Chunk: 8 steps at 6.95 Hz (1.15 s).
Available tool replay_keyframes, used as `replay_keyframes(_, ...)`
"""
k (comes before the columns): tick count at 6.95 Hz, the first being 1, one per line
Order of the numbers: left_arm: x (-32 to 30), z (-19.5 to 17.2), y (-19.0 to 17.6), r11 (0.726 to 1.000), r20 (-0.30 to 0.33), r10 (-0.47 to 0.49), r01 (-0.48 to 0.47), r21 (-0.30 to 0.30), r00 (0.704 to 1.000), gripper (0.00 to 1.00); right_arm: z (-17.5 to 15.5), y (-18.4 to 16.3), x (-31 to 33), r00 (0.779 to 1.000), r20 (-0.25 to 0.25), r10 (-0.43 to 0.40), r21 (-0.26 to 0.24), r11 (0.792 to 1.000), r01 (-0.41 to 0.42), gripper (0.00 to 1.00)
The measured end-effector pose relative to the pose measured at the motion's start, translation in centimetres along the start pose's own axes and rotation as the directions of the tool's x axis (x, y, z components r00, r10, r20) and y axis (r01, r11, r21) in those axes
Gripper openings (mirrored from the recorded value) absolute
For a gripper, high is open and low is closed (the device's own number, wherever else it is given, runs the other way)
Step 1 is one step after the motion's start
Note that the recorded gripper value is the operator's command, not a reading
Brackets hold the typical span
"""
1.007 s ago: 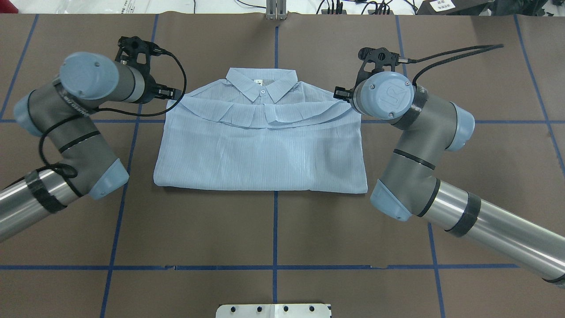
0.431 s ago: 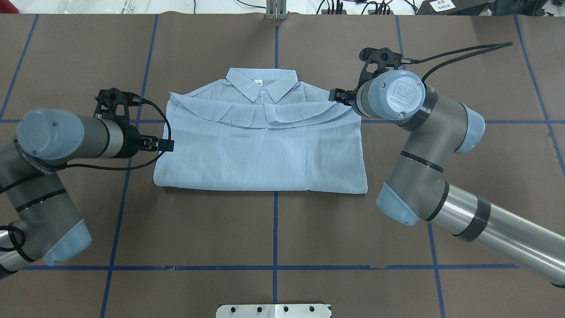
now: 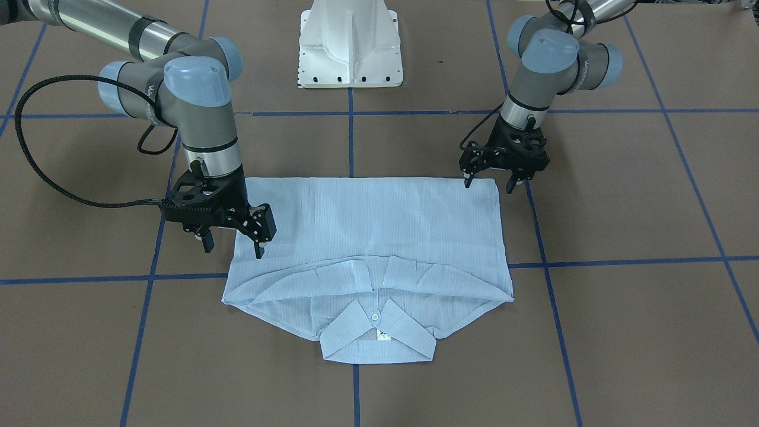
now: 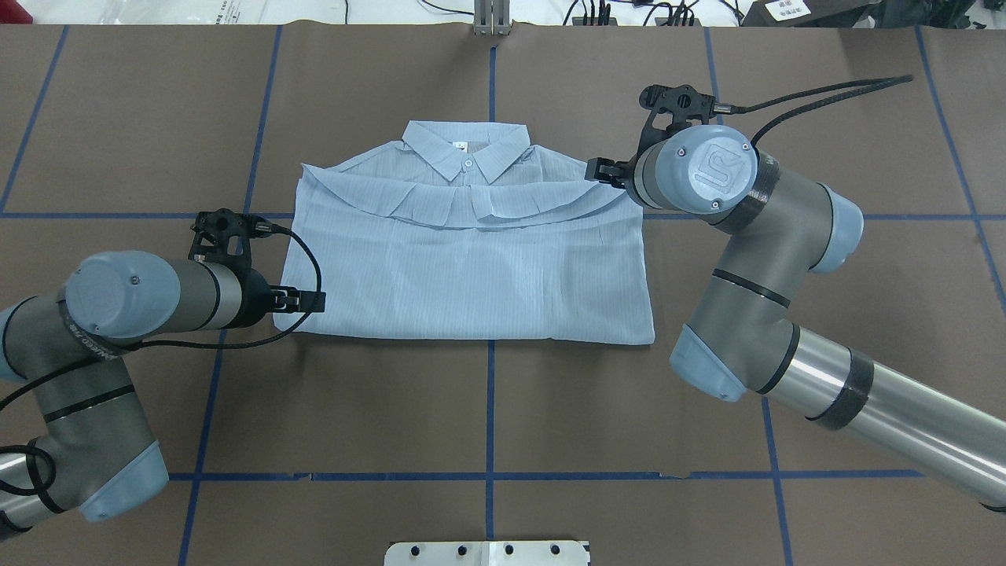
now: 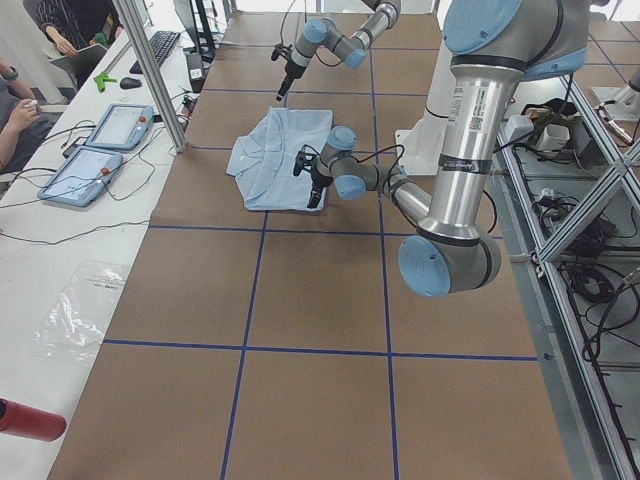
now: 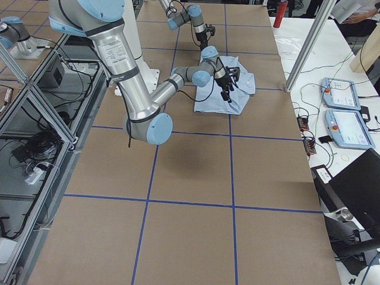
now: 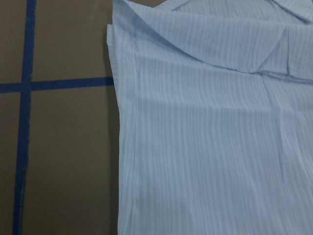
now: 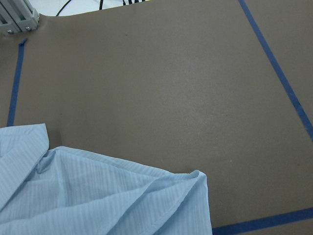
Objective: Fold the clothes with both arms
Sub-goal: 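Move the left gripper down to the folded shirt's side edge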
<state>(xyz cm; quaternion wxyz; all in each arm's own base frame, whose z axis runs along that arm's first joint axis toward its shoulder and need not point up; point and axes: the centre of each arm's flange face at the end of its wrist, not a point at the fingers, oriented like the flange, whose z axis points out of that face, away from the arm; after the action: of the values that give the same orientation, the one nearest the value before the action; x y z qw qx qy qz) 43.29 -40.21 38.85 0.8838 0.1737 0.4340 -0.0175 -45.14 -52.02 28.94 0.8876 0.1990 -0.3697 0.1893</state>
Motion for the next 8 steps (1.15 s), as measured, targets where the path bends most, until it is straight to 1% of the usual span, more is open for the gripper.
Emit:
replay_keyframes(1, -0.2, 0.3, 0.3, 1.0, 0.007, -0.001, 0.001, -0.004, 1.0, 0.86, 0.0, 0.0, 0.0, 1.0, 0.001, 0.0, 0.0, 1.0, 0.0, 1.0)
replay_keyframes(2, -0.1, 0.6, 0.6, 1.0, 0.009, 0.001, -0.001, -0.009, 1.0, 0.73, 0.0, 0.0, -0.1, 1.0, 0.001, 0.0, 0.001, 1.0, 0.0, 1.0)
replay_keyframes(3, 0.1, 0.8, 1.1, 1.0, 0.008, 0.007, -0.007, -0.018, 1.0, 0.64, 0.0, 0.0, 0.0, 1.0, 0.0, -0.001, 0.001, 1.0, 0.001, 1.0)
replay_keyframes(4, 0.3, 1.0, 1.6, 1.0, 0.007, 0.012, -0.012, -0.026, 1.0, 0.46, 0.1, 0.0, 0.0, 1.0, -0.001, -0.001, 0.001, 1.0, 0.001, 1.0)
replay_keyframes(5, 0.3, 1.1, 1.8, 0.999, 0.007, 0.013, -0.013, -0.03, 1.0, 0.12, 0.1, 0.1, 0.0, 1.0, -0.001, -0.001, 0.001, 1.0, 0.001, 1.0)
replay_keyframes(6, 0.4, 1.0, 1.9, 0.999, 0.006, 0.013, -0.013, -0.031, 1.0, 0.0, 0.1, 0.1, 0.0, 1.0, -0.001, -0.002, -0.001, 1.0, 0.002, 1.0)
replay_keyframes(8, 0.5, 0.8, 1.9, 0.999, 0.003, 0.014, -0.014, -0.029, 1.0, 0.0, 0.1, 0.3, -0.1, 1.0, -0.001, -0.003, -0.002, 1.0, 0.003, 1.0)
